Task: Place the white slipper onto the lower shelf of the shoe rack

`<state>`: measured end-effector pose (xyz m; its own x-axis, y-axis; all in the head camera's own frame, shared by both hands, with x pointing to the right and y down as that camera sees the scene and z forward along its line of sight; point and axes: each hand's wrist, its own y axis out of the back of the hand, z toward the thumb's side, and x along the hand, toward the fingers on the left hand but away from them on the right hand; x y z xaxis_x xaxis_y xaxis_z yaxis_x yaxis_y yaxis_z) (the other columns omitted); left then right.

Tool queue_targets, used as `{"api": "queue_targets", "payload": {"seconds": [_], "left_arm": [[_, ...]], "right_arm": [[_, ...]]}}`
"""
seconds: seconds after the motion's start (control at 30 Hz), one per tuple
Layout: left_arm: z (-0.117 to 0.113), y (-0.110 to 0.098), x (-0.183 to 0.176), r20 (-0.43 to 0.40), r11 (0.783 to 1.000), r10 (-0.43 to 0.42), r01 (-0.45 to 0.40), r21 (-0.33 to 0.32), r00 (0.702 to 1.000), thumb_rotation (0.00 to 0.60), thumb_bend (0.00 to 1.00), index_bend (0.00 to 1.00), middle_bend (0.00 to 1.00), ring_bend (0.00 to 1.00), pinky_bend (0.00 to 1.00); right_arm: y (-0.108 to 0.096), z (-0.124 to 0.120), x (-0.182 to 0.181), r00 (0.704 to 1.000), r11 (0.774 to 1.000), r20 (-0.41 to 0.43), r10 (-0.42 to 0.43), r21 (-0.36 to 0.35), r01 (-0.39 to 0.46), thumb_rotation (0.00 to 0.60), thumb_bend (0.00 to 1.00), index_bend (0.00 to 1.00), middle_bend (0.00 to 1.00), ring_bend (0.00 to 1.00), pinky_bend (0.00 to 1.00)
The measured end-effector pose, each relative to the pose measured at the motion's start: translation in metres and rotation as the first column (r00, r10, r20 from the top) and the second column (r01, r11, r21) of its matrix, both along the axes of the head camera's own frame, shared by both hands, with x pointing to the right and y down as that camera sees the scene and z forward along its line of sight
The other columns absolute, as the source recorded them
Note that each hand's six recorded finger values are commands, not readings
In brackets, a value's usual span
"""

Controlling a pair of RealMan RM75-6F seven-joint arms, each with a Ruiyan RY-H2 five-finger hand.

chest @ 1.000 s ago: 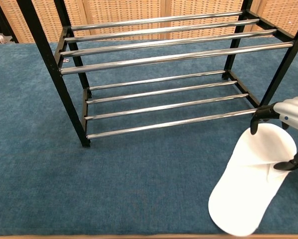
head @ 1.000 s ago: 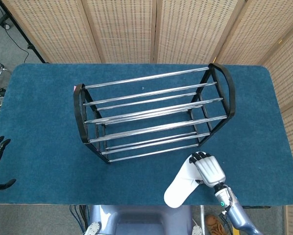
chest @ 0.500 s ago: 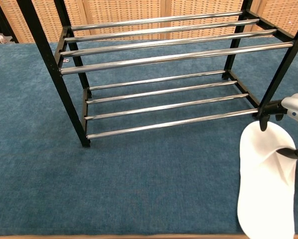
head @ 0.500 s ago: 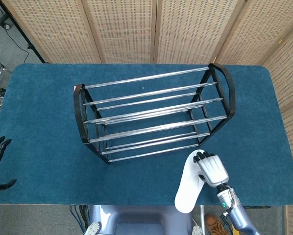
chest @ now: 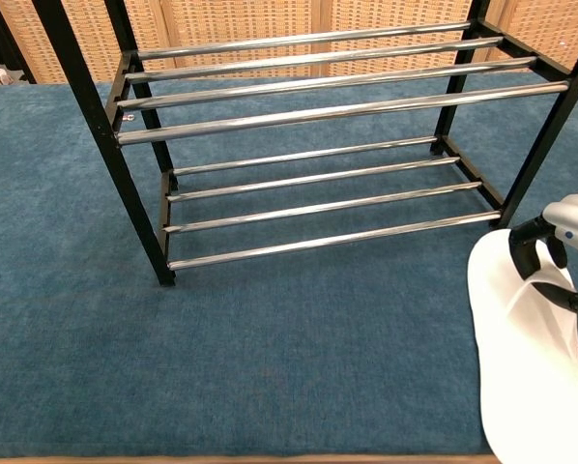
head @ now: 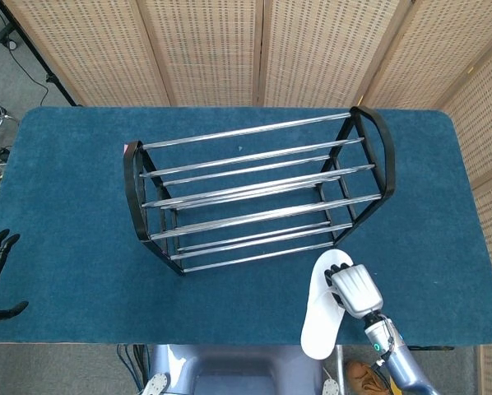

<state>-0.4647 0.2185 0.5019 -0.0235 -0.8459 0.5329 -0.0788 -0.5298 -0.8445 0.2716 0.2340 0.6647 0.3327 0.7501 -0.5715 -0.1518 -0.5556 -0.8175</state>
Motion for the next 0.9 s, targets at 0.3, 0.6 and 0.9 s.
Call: {"api": "queue_targets", "payload": {"seconds": [0.3,0.6,0.9], "left_arm": [[0.001,0.000,0.001,0.002,1.000,0.005,-0.005,-0.002,1.000,0.600,0.08,0.00,0.00,0.00,0.00],[0.001,0.000,0.002,0.004,1.000,0.007,-0.007,-0.001,1.000,0.600,0.08,0.00,0.00,0.00,0.00],[0.000,0.000,0.002,-0.002,1.000,0.004,-0.004,0.003,1.000,0.600,0.08,0.00,0.00,0.00,0.00]], "right_arm": [[-0.001,-0.008,-0.002,0.999,0.998,0.040,-0.031,0.054,0.029,0.600,0.55,0.62,0.54,0.57,0.71],[-0.004,-0.024,-0.005,0.990,0.987,0.119,-0.079,0.147,0.061,0.600,0.55,0.63,0.54,0.58,0.71],[-0.009,-0.035,-0.019,0.974,0.974,0.189,-0.124,0.209,0.084,0.600,0.55,0.63,0.55,0.58,0.71]]}}
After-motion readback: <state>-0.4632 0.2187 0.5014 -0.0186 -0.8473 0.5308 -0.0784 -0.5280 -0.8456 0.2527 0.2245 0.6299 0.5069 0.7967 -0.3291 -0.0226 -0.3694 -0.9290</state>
